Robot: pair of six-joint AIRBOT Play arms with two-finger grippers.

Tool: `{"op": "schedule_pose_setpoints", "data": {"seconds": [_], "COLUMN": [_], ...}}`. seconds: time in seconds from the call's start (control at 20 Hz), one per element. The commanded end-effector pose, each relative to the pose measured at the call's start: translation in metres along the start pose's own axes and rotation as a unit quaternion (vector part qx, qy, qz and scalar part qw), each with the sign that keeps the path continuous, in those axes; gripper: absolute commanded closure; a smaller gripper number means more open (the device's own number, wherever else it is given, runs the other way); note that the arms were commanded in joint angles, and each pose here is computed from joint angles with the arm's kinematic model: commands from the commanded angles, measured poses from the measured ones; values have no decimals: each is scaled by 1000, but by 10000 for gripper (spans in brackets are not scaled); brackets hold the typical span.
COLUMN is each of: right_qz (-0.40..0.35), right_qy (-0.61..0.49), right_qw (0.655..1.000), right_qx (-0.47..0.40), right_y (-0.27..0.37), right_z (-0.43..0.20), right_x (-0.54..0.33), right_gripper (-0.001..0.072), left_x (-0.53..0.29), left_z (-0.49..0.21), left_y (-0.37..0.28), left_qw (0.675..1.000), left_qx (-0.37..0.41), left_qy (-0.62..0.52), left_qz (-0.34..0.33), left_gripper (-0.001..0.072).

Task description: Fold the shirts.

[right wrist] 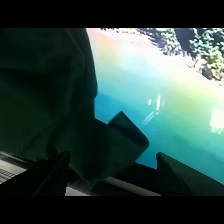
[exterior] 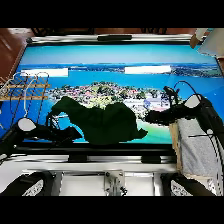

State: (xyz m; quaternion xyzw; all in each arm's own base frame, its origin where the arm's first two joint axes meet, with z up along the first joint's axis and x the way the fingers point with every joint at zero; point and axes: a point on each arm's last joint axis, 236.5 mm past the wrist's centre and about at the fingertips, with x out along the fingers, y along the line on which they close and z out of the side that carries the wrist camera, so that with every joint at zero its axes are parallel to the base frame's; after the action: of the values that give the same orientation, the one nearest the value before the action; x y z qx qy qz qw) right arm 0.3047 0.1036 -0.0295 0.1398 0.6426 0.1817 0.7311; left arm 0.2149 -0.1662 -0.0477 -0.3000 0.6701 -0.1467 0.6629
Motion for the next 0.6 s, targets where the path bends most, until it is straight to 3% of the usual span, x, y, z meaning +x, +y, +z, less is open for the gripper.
{"op": "schedule_pose_setpoints", "data": {"seconds": [0.0, 0.45, 0.5, 0.55], "right_qz": [7, 21, 21, 20], "right_qy": [-4, -11, -12, -11], "right_qw": [1000, 1000, 1000, 1000], "right_qx": [-6, -2, -4, -9], "right_y": [11, 26, 29, 32], "right_z": [9, 20, 21, 21], "right_x": [30, 65, 69, 75], "right_gripper": [66, 66, 66, 66], "left_x": [31, 69, 72, 74], "left_z": [-1, 11, 10, 9], "left_y": [-14, -17, -16, -16], "left_qw": [999, 997, 998, 998], "left_qx": [-22, -56, -55, -54], "left_qy": [-25, -38, -37, -34], "left_qz": [-22, -23, -20, -19], "left_gripper": [27, 34, 71, 179]}}
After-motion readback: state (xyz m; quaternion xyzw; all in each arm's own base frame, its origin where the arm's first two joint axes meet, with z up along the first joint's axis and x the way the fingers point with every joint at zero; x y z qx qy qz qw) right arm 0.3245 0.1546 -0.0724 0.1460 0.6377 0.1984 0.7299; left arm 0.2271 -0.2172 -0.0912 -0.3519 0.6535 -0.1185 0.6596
